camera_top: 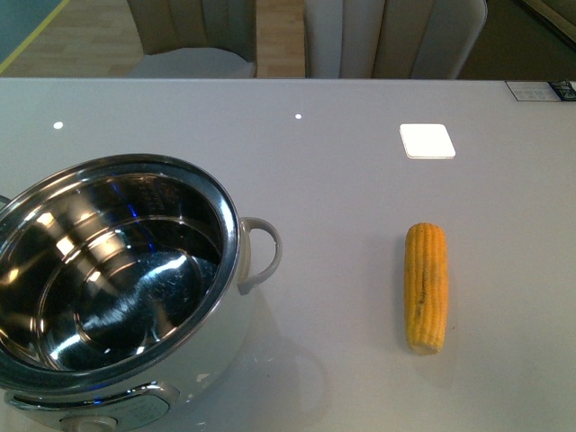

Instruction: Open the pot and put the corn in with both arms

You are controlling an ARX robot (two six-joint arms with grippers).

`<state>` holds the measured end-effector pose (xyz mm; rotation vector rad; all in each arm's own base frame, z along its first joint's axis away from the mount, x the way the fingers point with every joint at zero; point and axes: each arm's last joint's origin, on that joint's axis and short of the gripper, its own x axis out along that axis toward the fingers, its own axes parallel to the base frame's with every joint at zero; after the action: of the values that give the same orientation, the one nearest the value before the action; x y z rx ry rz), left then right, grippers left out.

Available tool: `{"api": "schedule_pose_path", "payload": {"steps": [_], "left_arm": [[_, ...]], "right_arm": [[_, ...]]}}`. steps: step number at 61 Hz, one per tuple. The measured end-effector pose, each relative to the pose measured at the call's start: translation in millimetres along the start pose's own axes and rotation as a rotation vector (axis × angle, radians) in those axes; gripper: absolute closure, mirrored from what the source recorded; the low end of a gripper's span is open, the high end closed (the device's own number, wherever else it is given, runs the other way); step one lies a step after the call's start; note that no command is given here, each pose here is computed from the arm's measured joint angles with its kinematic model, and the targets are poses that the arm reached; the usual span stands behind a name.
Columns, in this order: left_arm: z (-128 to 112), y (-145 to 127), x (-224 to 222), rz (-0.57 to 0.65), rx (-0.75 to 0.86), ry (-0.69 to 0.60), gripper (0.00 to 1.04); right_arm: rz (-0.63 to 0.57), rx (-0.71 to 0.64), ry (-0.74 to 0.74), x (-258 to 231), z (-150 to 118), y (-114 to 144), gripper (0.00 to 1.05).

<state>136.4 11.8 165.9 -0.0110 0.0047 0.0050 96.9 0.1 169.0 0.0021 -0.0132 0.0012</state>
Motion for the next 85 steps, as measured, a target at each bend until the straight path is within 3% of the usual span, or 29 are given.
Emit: {"api": "schedule_pose_path", "payload": {"steps": [9,85], "left_arm": [[2.4,-11.1,-5.9,-0.008,0.002,-0.01,1.01],[1.2,-11.3,-39.1,-0.002,0.003,-0.012,1.01]], "right_arm": [[0.0,0.0,0.0,0.0,0.0,0.0,0.09],[0.0,0.0,0.0,0.0,0.0,0.0,0.09]]}}
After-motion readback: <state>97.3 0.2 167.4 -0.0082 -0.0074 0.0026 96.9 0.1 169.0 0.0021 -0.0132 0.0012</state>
